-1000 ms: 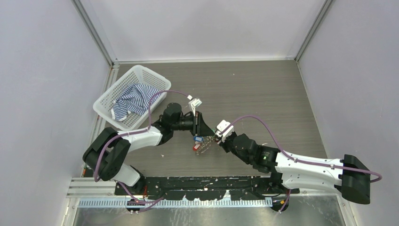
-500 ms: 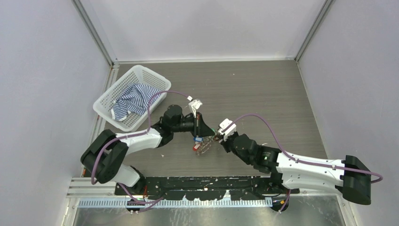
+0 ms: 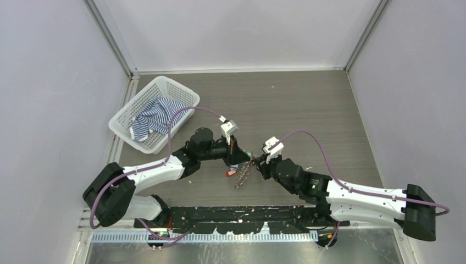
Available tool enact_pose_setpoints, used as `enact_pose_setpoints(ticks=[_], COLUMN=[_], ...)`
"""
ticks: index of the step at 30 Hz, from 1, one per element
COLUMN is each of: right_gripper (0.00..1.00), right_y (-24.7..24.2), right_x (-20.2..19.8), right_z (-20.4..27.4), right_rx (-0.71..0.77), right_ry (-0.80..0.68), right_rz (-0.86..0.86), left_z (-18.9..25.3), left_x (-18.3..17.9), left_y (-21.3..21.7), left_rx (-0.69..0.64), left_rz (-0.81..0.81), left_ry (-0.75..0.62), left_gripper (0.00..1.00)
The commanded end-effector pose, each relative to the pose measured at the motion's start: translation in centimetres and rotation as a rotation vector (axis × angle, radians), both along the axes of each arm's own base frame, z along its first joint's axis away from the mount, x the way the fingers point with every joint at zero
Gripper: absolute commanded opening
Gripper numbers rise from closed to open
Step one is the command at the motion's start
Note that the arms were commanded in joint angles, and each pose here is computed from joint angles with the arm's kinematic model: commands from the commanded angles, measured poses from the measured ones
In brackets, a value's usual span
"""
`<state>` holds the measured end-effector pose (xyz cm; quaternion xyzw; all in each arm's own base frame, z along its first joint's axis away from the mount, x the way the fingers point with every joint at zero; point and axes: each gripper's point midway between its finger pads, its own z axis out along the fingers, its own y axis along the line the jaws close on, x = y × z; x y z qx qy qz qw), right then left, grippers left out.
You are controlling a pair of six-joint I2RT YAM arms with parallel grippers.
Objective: Remove the keys from the keyring
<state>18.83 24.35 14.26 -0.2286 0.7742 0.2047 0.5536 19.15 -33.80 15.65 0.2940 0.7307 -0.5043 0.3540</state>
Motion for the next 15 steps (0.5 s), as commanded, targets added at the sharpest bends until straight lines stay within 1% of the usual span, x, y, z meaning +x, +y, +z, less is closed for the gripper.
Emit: enact_pose_setpoints(ticks=[1,15], right_gripper=[0.01,0.01], right_y=[-0.6,-1.0], right_x=[0.6,0.6], right_z=[1.8,2.5], right_rx=[0.092,0.101], right_ry=[-0.013,-0.015], right_rz=[-0.076,-0.092], left_z=[1.6,2.0], left_x=[0.5,0.4], left_y=[0.4,1.5], left_rx=[-0.028,-0.082], left_rz=[0.030,0.072], left_ry=[-0.109,-0.184], left_gripper=[0.00,0.00])
